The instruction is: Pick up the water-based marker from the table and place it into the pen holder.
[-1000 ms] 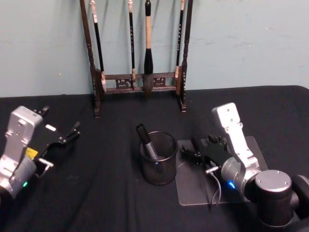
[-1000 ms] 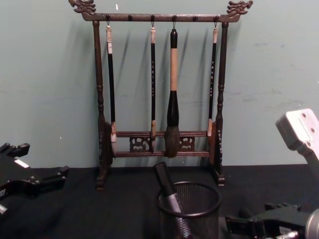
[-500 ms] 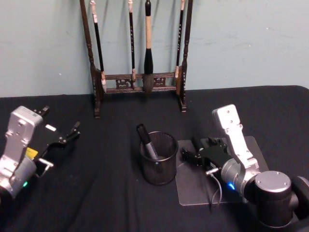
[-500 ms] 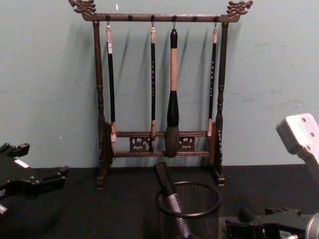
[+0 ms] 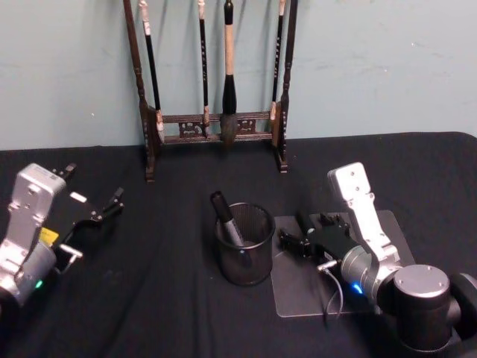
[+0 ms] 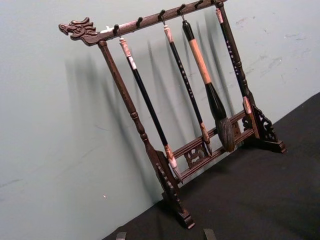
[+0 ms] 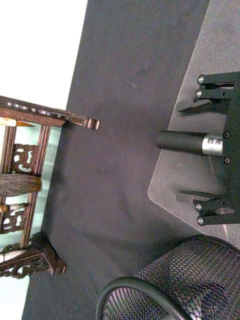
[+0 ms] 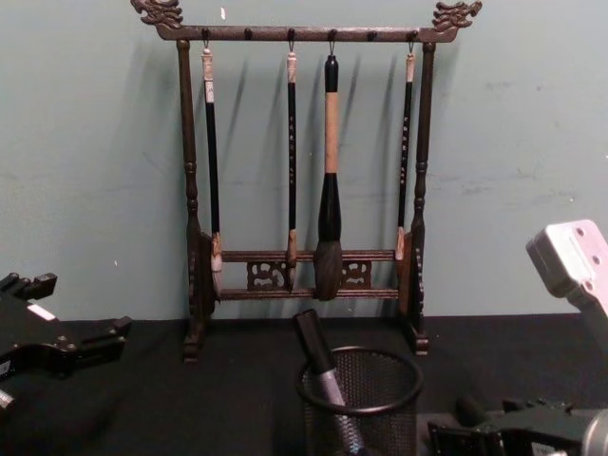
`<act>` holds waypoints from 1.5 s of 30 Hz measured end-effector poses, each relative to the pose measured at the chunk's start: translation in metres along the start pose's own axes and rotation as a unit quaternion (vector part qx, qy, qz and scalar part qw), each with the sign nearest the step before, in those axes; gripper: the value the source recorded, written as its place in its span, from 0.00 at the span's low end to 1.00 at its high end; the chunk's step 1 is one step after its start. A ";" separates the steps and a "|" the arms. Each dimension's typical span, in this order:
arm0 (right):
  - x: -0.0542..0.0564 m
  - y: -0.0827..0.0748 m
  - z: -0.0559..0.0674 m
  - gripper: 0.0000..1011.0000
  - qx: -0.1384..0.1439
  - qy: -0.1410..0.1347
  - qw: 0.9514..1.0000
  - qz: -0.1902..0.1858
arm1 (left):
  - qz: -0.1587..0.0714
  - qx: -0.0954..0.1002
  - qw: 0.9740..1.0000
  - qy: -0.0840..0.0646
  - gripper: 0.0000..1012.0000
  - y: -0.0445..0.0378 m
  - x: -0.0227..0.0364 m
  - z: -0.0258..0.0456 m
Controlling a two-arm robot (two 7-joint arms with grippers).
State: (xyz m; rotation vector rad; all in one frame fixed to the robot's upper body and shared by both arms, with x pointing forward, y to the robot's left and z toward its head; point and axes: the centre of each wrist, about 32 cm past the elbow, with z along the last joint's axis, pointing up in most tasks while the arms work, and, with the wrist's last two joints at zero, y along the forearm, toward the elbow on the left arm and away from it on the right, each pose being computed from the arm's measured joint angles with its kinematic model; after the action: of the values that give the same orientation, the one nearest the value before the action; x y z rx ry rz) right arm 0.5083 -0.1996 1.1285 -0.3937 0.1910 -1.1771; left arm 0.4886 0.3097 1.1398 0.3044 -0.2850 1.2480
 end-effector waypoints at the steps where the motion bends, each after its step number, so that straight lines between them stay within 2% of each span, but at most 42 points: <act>1: 0.000 0.000 0.000 0.99 0.000 0.000 1.000 0.000 | 0.000 0.000 1.000 0.000 0.99 0.0000 0.0000 0.0000; 15: 0.000 0.000 0.000 0.99 0.000 0.001 1.000 0.000 | 0.000 0.000 1.000 0.000 0.99 0.0000 0.0000 0.0000; 18: 0.000 0.000 0.000 0.89 0.000 0.001 1.000 0.000 | 0.000 0.000 1.000 0.000 0.99 0.0000 0.0000 0.0000; 23: 0.000 0.000 0.000 0.81 0.000 0.001 1.000 -0.001 | 0.000 0.000 1.000 0.000 0.99 0.0000 0.0000 0.0000; 24: 0.000 0.000 0.000 0.78 0.000 0.001 1.000 -0.001 | 0.000 0.000 1.000 0.000 0.99 0.0000 0.0000 0.0000; 25: 0.000 0.000 0.000 0.68 0.000 0.001 1.000 -0.001 | 0.000 0.000 1.000 0.000 0.99 0.0000 0.0000 0.0000; 27: 0.000 0.000 0.000 0.64 0.000 0.001 1.000 -0.001 | 0.000 0.000 1.000 0.000 0.99 0.0000 0.0000 0.0000; 29: 0.000 0.000 0.000 0.54 0.000 0.001 1.000 -0.001 | 0.000 0.000 1.000 0.000 0.99 0.0000 0.0000 0.0000; 32: 0.000 0.000 0.000 0.44 0.000 0.001 1.000 -0.001 | 0.000 0.000 1.000 0.000 0.99 0.0000 0.0000 0.0000; 34: 0.000 0.000 0.000 0.41 0.000 0.001 1.000 -0.001 | 0.000 0.000 1.000 0.000 0.99 0.0000 0.0000 0.0000; 35: 0.000 0.000 0.000 0.34 0.000 0.001 1.000 -0.001 | 0.000 0.000 1.000 0.000 0.99 0.0000 0.0000 0.0000; 38: 0.000 0.000 0.000 0.30 0.000 0.001 1.000 -0.001 | 0.000 0.000 1.000 0.000 0.99 0.0000 0.0000 0.0000; 40: 0.000 0.000 0.000 0.23 0.000 0.001 1.000 -0.001 | 0.000 0.000 1.000 0.000 0.99 0.0000 0.0000 0.0000; 45: 0.000 0.000 0.000 0.24 0.000 0.001 1.000 -0.001 | 0.000 0.000 1.000 0.000 0.99 0.0000 0.0000 0.0000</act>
State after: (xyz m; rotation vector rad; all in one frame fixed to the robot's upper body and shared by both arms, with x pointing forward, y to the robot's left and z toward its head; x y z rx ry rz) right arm 0.5082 -0.1995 1.1287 -0.3929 0.1915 -1.1791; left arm 0.4886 0.3097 1.1398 0.3044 -0.2851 1.2480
